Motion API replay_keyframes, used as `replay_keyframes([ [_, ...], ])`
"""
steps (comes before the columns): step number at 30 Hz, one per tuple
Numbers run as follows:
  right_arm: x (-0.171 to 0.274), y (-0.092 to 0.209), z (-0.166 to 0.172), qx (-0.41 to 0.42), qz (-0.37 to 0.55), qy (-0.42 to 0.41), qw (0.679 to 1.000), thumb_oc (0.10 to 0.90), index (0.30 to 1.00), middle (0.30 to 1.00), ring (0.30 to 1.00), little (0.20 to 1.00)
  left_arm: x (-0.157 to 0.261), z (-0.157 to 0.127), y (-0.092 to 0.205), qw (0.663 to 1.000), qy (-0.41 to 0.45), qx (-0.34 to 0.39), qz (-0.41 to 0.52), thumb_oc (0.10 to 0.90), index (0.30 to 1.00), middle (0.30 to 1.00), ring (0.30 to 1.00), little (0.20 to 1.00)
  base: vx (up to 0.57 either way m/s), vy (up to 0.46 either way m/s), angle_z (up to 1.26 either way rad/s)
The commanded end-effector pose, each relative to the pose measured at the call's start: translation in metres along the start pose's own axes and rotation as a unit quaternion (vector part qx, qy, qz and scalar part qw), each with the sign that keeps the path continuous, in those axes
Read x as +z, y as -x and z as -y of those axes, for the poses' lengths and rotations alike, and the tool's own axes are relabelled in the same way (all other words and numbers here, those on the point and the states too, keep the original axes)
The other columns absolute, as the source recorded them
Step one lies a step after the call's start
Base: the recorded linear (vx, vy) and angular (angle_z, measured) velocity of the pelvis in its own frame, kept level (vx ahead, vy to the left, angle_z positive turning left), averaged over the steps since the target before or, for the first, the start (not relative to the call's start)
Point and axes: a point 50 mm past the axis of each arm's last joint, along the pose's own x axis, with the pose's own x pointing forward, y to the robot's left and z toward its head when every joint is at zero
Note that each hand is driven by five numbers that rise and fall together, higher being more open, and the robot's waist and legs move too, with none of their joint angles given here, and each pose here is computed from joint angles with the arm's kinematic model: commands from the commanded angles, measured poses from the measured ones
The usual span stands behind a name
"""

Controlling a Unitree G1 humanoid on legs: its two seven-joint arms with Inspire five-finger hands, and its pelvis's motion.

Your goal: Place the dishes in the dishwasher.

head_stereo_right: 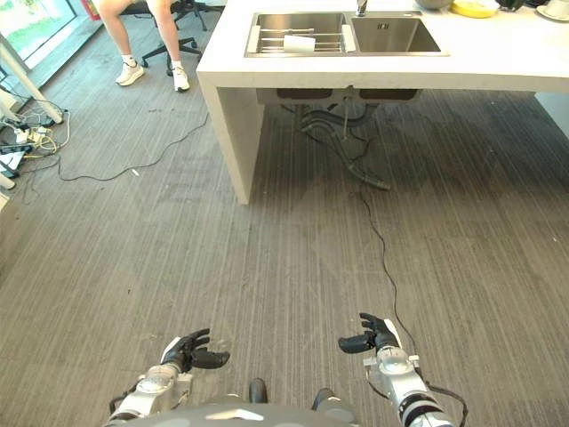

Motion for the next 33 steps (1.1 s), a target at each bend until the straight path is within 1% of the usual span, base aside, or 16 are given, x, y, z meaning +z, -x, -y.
replay_keyframes([
  [1, 0.037, -0.005, 0.022, -0.031, 0.068, 0.003, 0.997, 0.8, 0.9, 0.9, 0.9, 0.9, 0.05, -0.004, -0.005, 0.994, -0.034, -0.001, 0.1, 0.8, 0.9, 0.9, 0.9, 0.9, 0.0, 0.0, 0.0],
  [4, 0.034, -0.005, 0.025, -0.036, 0.063, 0.013, 0.997, 0.8, 0.9, 0.9, 0.9, 0.9, 0.048, -0.008, -0.005, 0.995, -0.036, 0.008, 0.096, 0.8, 0.9, 0.9, 0.9, 0.9, 0.0, 0.0, 0.0],
  [7, 0.027, -0.005, 0.025, -0.04, 0.05, 0.014, 0.998, 0.8, 0.9, 0.9, 0.9, 0.9, 0.041, -0.007, -0.006, 0.997, -0.02, 0.008, 0.079, 0.8, 0.9, 0.9, 0.9, 0.9, 0.0, 0.0, 0.0],
  [10, 0.014, -0.006, 0.024, -0.046, 0.023, 0.015, 0.999, 0.8, 0.9, 0.9, 0.9, 0.9, 0.028, -0.007, -0.007, 0.998, -0.017, 0.009, 0.053, 0.8, 0.9, 0.9, 0.9, 0.9, 0.0, 0.0, 0.0],
  [12, 0.008, -0.006, 0.023, -0.046, 0.013, 0.017, 0.999, 0.8, 0.9, 0.9, 0.9, 0.9, 0.028, -0.007, -0.007, 0.998, -0.021, 0.009, 0.053, 0.8, 0.9, 0.9, 0.9, 0.9, 0.0, 0.0, 0.0],
  [14, -0.005, -0.005, 0.024, -0.046, -0.015, 0.027, 0.998, 0.8, 0.9, 0.9, 0.9, 0.9, 0.014, -0.006, -0.007, 0.999, -0.043, 0.008, 0.024, 0.8, 0.9, 0.9, 0.9, 0.9, 0.0, 0.0, 0.0],
  [16, -0.018, -0.003, 0.024, -0.045, -0.039, 0.039, 0.997, 0.8, 0.9, 0.9, 0.9, 0.9, -0.004, -0.004, -0.005, 0.999, -0.029, 0.006, -0.015, 0.8, 0.9, 0.9, 0.9, 0.9, 0.01, -0.003, -0.02],
  [17, -0.017, -0.003, 0.024, -0.045, -0.038, 0.039, 0.997, 0.8, 0.9, 0.9, 0.9, 0.9, -0.004, -0.004, -0.005, 0.999, -0.029, 0.006, -0.015, 0.8, 0.9, 0.9, 0.9, 0.9, 0.01, -0.01, -0.03],
  [19, -0.028, -0.001, 0.022, -0.042, -0.057, 0.04, 0.997, 0.8, 0.9, 0.9, 0.9, 0.9, -0.022, -0.002, -0.003, 0.998, -0.036, 0.005, -0.052, 0.8, 0.9, 0.9, 0.9, 0.9, 0.0, -0.001, -0.02],
  [21, -0.03, 0.0, 0.021, -0.042, -0.06, 0.039, 0.997, 0.8, 0.9, 0.9, 0.9, 0.9, -0.027, -0.001, -0.002, 0.997, -0.035, 0.006, -0.062, 0.8, 0.9, 0.9, 0.9, 0.9, 0.0, 0.0, 0.0],
  [22, -0.035, 0.001, 0.019, -0.041, -0.066, 0.039, 0.996, 0.8, 0.9, 0.9, 0.9, 0.9, -0.037, 0.001, 0.001, 0.996, -0.021, 0.007, -0.081, 0.8, 0.9, 0.9, 0.9, 0.9, 0.0, 0.0, 0.0],
  [23, -0.035, 0.001, 0.019, -0.041, -0.066, 0.039, 0.996, 0.8, 0.9, 0.9, 0.9, 0.9, -0.037, 0.001, 0.001, 0.996, -0.021, 0.007, -0.081, 0.8, 0.9, 0.9, 0.9, 0.9, 0.03, 0.007, -0.02],
  [24, -0.037, 0.002, 0.018, -0.043, -0.07, 0.041, 0.996, 0.8, 0.9, 0.9, 0.9, 0.9, -0.041, 0.003, 0.002, 0.996, 0.003, 0.006, -0.092, 0.8, 0.9, 0.9, 0.9, 0.9, 0.0, 0.0, 0.0],
  [25, -0.037, 0.002, 0.018, -0.044, -0.07, 0.043, 0.996, 0.8, 0.9, 0.9, 0.9, 0.9, -0.042, 0.004, 0.002, 0.996, 0.008, 0.004, -0.093, 0.8, 0.9, 0.9, 0.9, 0.9, 0.0, 0.0, 0.0],
  [33, -0.041, 0.001, 0.015, -0.037, -0.089, 0.063, 0.993, 0.8, 0.9, 0.9, 0.9, 0.9, -0.038, 0.0, -0.001, 0.995, 0.0, 0.012, -0.097, 0.8, 0.9, 0.9, 0.9, 0.9, 0.01, 0.007, -0.01],
])
